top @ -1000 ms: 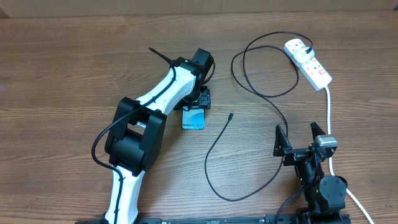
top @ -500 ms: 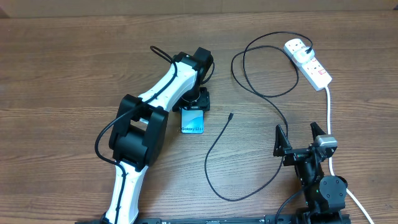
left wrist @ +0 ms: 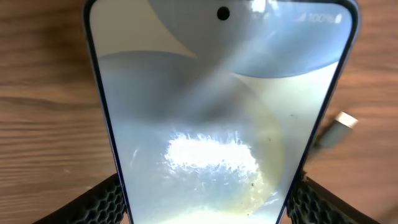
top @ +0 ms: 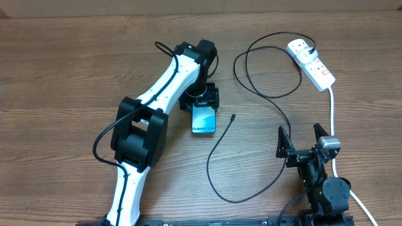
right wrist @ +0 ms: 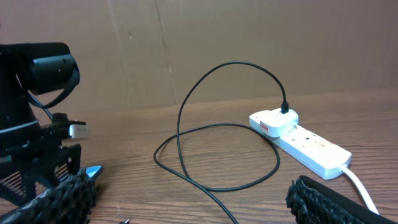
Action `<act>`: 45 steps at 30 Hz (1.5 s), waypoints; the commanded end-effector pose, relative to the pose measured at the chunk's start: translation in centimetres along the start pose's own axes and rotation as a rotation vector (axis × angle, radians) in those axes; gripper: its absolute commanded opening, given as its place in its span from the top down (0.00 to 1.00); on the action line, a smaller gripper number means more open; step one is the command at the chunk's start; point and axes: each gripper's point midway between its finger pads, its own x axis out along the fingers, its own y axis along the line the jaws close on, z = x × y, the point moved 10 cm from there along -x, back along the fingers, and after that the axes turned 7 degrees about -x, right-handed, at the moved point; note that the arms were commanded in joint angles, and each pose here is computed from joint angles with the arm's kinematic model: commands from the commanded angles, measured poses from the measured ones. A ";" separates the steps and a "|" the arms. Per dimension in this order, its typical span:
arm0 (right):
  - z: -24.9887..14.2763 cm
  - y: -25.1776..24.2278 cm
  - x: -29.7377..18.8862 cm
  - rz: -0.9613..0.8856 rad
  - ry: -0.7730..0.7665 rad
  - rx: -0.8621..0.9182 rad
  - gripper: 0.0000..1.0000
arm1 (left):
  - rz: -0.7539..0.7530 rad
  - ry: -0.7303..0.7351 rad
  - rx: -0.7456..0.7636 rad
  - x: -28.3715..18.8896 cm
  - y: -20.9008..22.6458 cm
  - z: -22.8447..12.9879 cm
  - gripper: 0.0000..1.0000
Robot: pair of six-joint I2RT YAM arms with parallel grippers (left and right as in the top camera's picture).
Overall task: Plug charger to phone and switch on socket
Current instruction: 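Lift the phone with the left gripper and raise it upright, then move the right gripper toward the held phone's bottom edge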
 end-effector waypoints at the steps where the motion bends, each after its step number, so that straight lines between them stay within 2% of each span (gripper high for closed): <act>1: -0.2 -0.1 0.0 -0.003 -0.006 0.002 0.00 | -0.219 0.080 0.028 -1.8 -0.9 0.4 0.26; 9: -0.2 -0.1 0.0 -0.003 -0.006 0.003 0.00 | -0.615 0.243 0.007 -4.1 0.2 1.5 0.27; 12: -0.2 -0.1 0.0 -0.003 -0.006 0.002 0.00 | -0.842 0.312 -0.011 -5.7 1.0 2.4 0.27; 15: -0.2 -0.1 0.0 -0.003 -0.006 0.002 0.00 | -1.006 0.349 -0.045 -7.2 2.1 3.5 0.27; 18: -0.2 -0.1 0.0 -0.003 -0.006 0.003 0.00 | -1.086 0.400 -0.126 -8.2 3.4 4.3 0.27; 22: -0.2 -0.1 0.0 -0.003 -0.006 0.002 0.00 | -1.146 0.504 -0.279 -9.2 5.0 5.0 0.27; 30: -0.2 -0.1 0.0 -0.003 -0.006 0.002 0.00 | -1.236 0.576 -0.379 -10.4 7.5 6.0 0.28; 34: -0.2 -0.1 0.0 -0.003 -0.006 0.002 0.00 | -1.277 0.612 -0.387 -10.9 7.8 6.1 0.28; 45: -0.2 -0.1 0.0 -0.003 -0.006 0.002 0.00 | -1.277 0.617 -0.394 -10.9 7.9 6.1 0.28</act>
